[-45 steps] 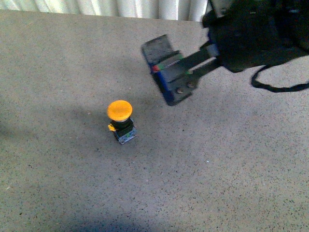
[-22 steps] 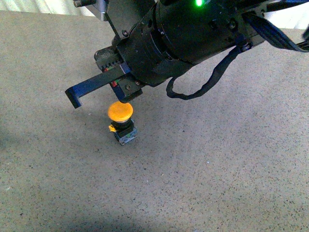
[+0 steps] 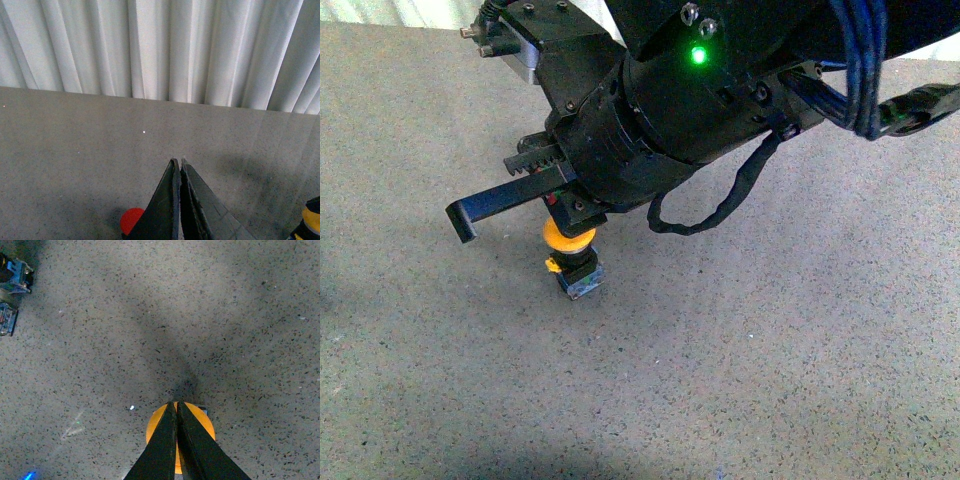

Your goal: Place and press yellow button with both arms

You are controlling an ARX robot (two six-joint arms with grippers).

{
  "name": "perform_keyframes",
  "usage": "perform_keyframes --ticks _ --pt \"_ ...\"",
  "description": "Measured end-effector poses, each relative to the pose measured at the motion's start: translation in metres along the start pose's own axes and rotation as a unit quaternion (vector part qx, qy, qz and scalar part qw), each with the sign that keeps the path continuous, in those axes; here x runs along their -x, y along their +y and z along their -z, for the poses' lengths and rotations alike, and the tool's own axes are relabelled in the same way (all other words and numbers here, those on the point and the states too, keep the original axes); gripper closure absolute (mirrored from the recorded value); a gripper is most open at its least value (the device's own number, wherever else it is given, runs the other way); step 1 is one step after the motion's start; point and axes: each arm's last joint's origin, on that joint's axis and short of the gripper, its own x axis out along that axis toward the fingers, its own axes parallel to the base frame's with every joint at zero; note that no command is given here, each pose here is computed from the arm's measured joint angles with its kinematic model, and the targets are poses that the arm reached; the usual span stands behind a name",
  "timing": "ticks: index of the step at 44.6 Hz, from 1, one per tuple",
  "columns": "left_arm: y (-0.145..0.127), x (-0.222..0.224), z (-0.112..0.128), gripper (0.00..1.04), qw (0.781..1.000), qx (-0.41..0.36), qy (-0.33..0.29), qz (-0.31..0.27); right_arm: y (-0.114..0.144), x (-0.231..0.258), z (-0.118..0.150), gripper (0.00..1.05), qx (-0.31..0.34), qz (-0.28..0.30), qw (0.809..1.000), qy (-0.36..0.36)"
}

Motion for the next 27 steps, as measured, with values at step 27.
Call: perform_keyframes --ticks 27 --pt "0.0 0.011 0.004 1.03 1.0 0.0 0.009 0.0 -0.009 -0.004 0.006 1.03 -0.071 0.002 0.997 0.009"
